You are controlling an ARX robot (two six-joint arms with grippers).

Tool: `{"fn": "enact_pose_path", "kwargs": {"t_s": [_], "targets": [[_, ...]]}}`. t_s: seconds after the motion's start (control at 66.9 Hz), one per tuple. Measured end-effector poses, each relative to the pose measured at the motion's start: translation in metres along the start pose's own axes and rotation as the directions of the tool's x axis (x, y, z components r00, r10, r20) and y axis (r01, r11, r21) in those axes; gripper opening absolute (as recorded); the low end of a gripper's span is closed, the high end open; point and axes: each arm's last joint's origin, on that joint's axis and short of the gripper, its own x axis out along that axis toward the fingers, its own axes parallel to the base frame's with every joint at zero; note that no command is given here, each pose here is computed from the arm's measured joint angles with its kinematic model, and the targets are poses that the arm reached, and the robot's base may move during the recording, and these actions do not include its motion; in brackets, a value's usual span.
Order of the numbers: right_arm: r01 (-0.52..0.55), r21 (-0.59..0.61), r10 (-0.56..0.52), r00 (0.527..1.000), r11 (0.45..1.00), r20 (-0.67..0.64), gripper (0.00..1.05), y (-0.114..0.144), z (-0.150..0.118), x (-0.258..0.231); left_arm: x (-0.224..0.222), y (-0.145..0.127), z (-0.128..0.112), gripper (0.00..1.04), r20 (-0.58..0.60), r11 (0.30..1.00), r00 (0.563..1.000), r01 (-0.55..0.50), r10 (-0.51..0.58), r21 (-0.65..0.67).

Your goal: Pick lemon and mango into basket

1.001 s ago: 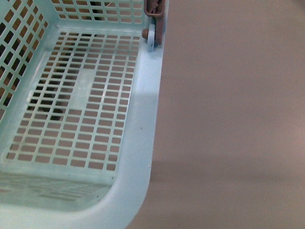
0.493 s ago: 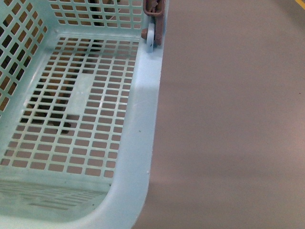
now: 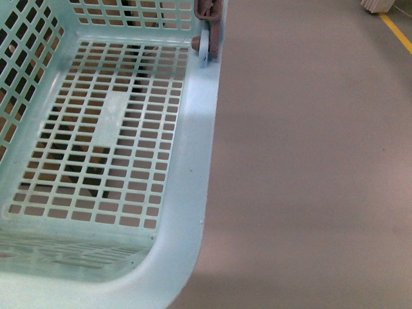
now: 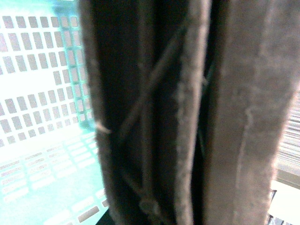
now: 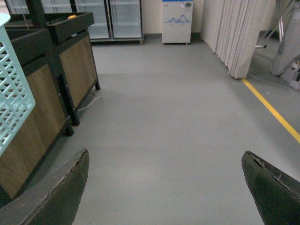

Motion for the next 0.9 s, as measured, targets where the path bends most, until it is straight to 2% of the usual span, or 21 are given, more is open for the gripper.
{"fn": "enact_pose_path", "kwargs": {"t_s": [0.896], "targets": [[0.0, 0.0, 0.0, 1.0, 1.0, 0.0, 0.96, 0.0, 0.0, 0.0, -0.0007, -0.0013, 0.0001, 0.15, 0.002, 1.0, 1.0, 0.005, -0.005, -0.001]]}}
